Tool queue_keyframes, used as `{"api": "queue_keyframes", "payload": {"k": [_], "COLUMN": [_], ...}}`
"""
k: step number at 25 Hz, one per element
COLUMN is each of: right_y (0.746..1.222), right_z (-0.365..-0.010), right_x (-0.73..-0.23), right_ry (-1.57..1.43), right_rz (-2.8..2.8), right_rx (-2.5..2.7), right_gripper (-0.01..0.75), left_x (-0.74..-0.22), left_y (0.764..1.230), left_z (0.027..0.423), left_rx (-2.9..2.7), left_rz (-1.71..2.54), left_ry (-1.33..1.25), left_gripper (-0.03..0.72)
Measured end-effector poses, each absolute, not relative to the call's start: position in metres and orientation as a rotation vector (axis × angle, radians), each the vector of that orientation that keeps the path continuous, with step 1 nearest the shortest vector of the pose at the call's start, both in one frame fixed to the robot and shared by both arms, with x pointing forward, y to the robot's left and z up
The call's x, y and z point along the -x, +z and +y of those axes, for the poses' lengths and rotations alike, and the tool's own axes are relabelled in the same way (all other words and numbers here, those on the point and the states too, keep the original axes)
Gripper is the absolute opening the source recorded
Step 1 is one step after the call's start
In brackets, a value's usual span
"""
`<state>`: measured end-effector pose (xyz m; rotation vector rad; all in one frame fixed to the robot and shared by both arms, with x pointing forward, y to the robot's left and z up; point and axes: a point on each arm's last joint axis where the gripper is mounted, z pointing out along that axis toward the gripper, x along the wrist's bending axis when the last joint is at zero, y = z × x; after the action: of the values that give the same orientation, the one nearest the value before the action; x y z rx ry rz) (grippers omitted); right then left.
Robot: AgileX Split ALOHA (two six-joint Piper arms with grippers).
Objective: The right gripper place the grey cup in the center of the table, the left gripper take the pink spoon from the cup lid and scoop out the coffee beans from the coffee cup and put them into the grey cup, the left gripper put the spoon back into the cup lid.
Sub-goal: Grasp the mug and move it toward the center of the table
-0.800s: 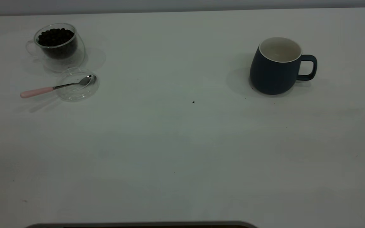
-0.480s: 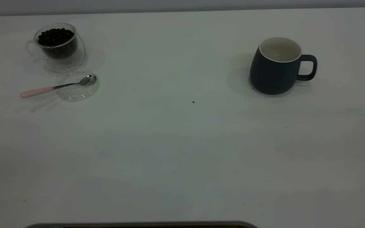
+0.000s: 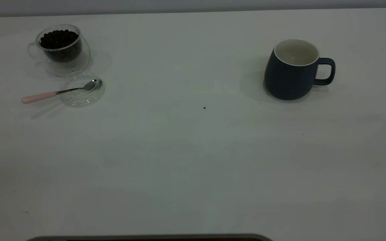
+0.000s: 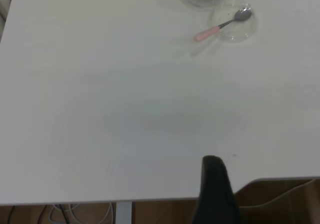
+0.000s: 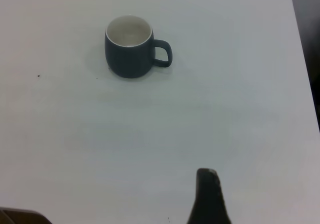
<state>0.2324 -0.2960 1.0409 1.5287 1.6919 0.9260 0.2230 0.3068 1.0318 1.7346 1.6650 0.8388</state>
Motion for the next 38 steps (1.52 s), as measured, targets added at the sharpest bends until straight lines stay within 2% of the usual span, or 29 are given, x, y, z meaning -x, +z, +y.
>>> {"api": "queue_keyframes", "payload": {"k": [17, 22, 30, 33, 38], "right_y": [1.041, 1.055, 1.091, 1.086, 1.065], "right_z": [-0.292, -0.291, -0.287, -0.285, -0.281], "right_x": [-0.232, -0.245, -0.342, -0.383, -0.441], "right_ry": [0.978, 0.978, 0.761, 0.671, 0.548], "right_rz": [1.705, 1.722, 1.959, 2.082, 2.28], "right_rx": [-1.533, -1.506, -1.53, -1.533, -1.369], "right_gripper": [0.59, 0.597, 0.709, 0.746, 0.752], "left_x": [-0.223, -0.223, -0.223, -0.223, -0.223], "left_y": [1.032, 1.032, 1.032, 1.032, 1.032], "left_z": [0.307, 0.307, 0.307, 0.307, 0.307], "left_rx": [-1.735, -1.735, -1.735, -1.735, -1.735], "left_rz": [1.665, 1.666, 1.666, 1.666, 1.666], "left_ry": [0.839, 0.838, 0.838, 0.838, 0.838], "left_gripper": [0.593, 0.593, 0.593, 0.593, 0.593]}}
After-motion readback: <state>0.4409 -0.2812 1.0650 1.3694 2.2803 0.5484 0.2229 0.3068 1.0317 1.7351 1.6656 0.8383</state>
